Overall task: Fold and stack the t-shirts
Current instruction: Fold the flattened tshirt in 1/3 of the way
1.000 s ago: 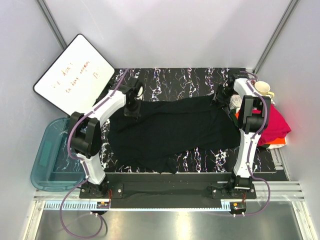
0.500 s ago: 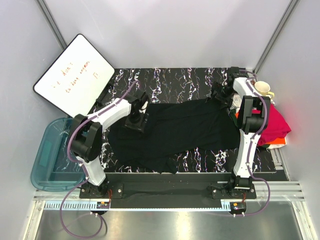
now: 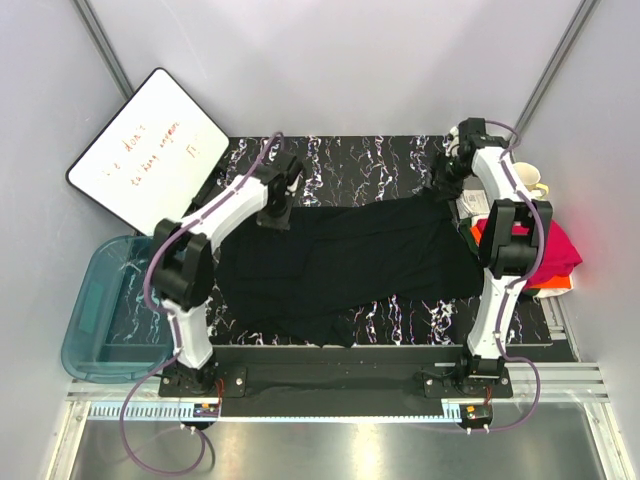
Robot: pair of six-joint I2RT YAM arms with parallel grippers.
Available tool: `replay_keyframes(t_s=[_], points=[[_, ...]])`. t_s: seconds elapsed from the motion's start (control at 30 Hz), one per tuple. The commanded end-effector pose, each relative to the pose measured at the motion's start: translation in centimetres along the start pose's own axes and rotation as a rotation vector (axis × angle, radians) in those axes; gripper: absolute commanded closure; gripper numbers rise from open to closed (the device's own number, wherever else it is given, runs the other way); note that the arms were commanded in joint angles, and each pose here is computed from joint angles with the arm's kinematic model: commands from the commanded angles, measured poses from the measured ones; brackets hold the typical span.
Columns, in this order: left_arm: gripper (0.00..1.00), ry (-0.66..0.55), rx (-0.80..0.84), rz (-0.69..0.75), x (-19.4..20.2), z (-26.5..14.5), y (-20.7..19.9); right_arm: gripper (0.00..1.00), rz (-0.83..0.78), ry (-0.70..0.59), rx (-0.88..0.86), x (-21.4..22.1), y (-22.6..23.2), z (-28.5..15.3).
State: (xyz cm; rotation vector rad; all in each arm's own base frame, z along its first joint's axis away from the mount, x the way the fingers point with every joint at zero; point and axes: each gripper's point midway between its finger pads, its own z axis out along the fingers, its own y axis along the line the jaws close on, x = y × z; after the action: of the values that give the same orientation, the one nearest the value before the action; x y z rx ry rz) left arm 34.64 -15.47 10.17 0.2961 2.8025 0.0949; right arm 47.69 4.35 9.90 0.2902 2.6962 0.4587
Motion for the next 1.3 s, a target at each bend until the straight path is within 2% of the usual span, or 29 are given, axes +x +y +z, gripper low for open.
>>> replay_keyframes(t_s=[0.0, 0.1, 0.33, 0.7, 0.9, 1.07, 1.27], points=[[1.00, 0.010, -0.006, -0.078, -3.1, 2.8, 1.4, 1.00, -0.087, 0.008, 0.033, 0.4, 2.6, 0.4], [1.00, 0.042, 0.039, -0.142, -4.4, 4.2, 2.0, 1.00, -0.108, 0.036, 0.123, 0.9, 2.0, 1.4], [1.00, 0.113, 0.052, -0.179, -5.3, 6.5, 2.9, 1.00, -0.113, 0.083, 0.166, 1.2, 1.5, 4.1], [1.00, 0.250, -0.042, -0.301, -4.8, 10.5, 3.6, 1.00, -0.132, 0.157, 0.279, 2.1, -0.1, 8.0], [1.00, 0.178, 0.000, -0.371, -8.4, 11.9, 3.3, 1.00, -0.120, 0.126, 0.332, 0.7, -1.1, 10.2], [1.00, 0.100, 0.002, -0.429, -10.6, 12.8, 5.0, 1.00, -0.096, 0.091, 0.318, -0.6, -0.5, 11.3], [1.00, 0.022, 0.081, -0.517, -13.5, 15.4, 6.2, 1.00, -0.103, -0.068, 0.322, -5.4, 0.2, 11.8]])
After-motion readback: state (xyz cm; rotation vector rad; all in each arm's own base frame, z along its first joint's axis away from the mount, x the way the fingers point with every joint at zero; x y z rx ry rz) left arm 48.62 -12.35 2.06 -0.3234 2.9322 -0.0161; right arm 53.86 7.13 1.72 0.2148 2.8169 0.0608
